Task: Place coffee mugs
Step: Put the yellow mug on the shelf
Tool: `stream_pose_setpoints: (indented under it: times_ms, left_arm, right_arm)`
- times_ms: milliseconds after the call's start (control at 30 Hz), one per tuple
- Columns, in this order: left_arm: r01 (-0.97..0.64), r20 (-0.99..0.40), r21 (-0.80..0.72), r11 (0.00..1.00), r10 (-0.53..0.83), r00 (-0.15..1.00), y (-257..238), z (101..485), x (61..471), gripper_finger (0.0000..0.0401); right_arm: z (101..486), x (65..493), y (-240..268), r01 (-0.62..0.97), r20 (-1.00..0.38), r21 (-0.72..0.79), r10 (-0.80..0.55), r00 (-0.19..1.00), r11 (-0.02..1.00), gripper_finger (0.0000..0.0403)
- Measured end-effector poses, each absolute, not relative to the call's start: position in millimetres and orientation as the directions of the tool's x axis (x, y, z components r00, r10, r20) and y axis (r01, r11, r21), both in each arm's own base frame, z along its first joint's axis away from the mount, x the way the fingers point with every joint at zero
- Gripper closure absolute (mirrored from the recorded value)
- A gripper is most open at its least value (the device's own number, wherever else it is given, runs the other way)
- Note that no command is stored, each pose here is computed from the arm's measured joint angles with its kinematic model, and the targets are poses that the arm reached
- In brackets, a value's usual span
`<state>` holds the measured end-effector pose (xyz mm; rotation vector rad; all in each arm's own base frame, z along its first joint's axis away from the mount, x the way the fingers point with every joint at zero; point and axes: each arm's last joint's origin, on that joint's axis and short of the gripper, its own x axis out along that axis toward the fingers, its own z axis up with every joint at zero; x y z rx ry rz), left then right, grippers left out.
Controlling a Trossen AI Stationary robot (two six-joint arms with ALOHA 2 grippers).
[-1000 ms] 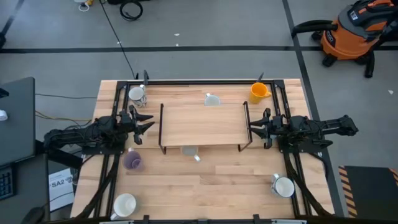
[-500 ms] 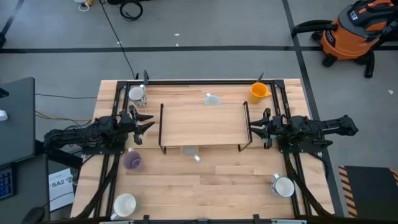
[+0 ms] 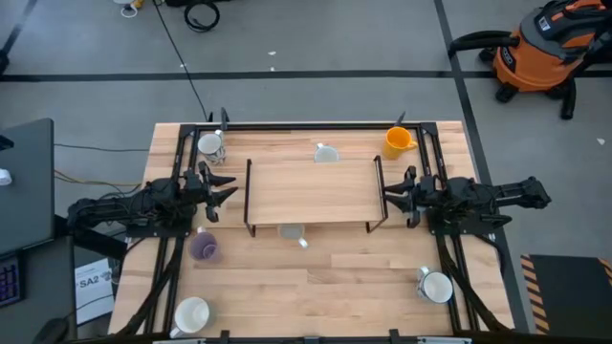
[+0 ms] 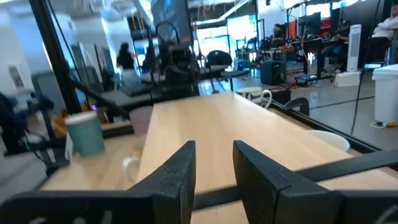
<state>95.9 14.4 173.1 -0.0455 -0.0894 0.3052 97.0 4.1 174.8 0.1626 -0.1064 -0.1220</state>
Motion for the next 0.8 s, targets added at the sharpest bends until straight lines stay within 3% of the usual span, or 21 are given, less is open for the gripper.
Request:
stream_pose_setpoints:
  times_ms: [400, 567, 800]
  left_arm:
    - [-0.298, 0.081, -0.058, 0.953, 0.302, 0.95, 14.3, 173.1, 95.9, 0.0252]
    - [-0.298, 0.081, -0.058, 0.953, 0.302, 0.95, 14.4, 173.1, 95.9, 0.0252]
    - [-0.298, 0.081, -0.058, 0.953, 0.302, 0.95, 14.4, 173.1, 95.9, 0.0252]
  right_arm:
    - [201.8, 90.1, 2.6, 0.064, 0.367, 0.266, -0.162, 0.916, 0.962, 0.0284]
    - [211.3, 85.5, 1.4, 0.052, 0.461, 0.293, -0.188, 0.867, 0.955, 0.0247]
    - [223.6, 79.1, -3.8, 0.175, 0.49, 0.373, -0.353, 0.797, 0.911, 0.0191]
